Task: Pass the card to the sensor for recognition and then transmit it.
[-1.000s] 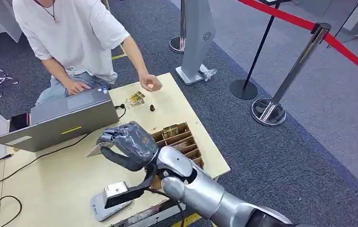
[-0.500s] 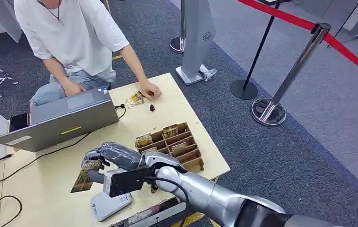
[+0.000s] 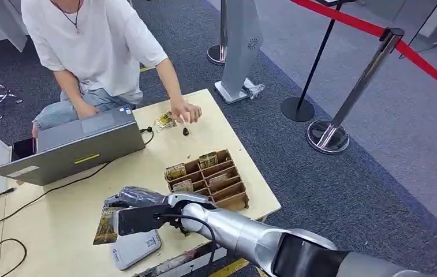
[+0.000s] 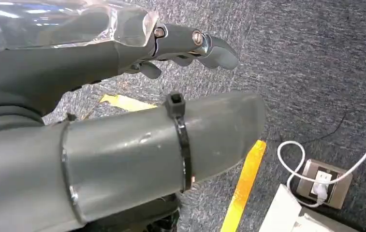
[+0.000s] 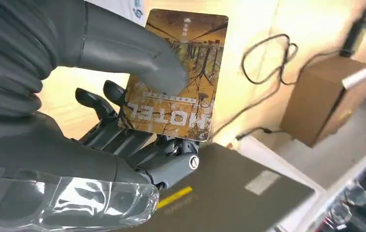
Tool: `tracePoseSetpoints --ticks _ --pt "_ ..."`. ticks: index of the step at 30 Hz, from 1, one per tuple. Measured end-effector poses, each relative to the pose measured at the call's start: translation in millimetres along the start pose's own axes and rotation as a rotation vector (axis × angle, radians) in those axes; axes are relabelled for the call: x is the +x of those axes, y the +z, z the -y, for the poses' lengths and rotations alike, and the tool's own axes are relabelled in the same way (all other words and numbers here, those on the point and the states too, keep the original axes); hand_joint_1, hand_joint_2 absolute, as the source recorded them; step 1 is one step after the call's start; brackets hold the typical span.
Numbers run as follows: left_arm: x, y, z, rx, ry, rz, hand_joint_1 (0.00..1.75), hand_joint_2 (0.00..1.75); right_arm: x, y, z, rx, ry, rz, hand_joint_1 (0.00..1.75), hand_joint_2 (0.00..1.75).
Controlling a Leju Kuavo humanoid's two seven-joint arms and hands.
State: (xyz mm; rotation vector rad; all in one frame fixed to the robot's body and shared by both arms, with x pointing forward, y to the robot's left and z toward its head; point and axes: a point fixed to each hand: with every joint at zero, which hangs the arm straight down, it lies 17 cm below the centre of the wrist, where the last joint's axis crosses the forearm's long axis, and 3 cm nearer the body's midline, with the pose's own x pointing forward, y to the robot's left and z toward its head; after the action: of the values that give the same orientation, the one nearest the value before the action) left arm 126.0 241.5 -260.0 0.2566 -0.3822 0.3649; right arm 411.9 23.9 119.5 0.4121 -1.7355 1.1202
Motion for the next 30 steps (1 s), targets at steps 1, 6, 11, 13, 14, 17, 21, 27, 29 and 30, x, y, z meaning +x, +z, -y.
tracePoseSetpoints --ticks 1,6,11,13,14,17,21,27,29,30 --pt "0 0 0 -0.001 -0.002 -0.001 0.00 0.00 -5 0 -2 0.007 0.010 -0.014 1.75 1.75" --pt "-1 0 1 -0.003 -0.008 -0.006 0.00 0.00 -19 2 -10 0.031 0.046 -0.053 1.75 1.75" --pt "-1 0 1 -0.007 -0.010 -0.007 0.00 0.00 -27 3 -13 0.044 0.071 -0.081 1.75 1.75" --pt "-1 0 2 -0.011 -0.012 -0.005 0.00 0.00 -30 3 -16 0.055 0.081 -0.093 1.75 1.75" --pt "0 0 2 -0.012 -0.012 -0.005 0.00 0.00 -32 4 -17 0.059 0.084 -0.100 1.75 1.75" --pt "0 0 3 -0.014 -0.012 -0.004 0.00 0.00 -37 5 -22 0.082 0.104 -0.125 1.75 1.75" --pt "0 0 3 -0.016 -0.012 -0.004 0.00 0.00 -46 8 -31 0.116 0.127 -0.157 1.75 1.75" --pt "0 0 3 -0.015 -0.012 -0.004 0.00 0.00 -58 13 -40 0.158 0.156 -0.196 1.75 1.75" --pt "0 0 3 -0.015 -0.012 -0.004 0.00 0.00 -63 15 -43 0.171 0.168 -0.209 1.75 1.75" --pt "0 0 3 -0.016 -0.012 -0.004 0.00 0.00 -64 16 -44 0.175 0.169 -0.215 1.75 1.75"
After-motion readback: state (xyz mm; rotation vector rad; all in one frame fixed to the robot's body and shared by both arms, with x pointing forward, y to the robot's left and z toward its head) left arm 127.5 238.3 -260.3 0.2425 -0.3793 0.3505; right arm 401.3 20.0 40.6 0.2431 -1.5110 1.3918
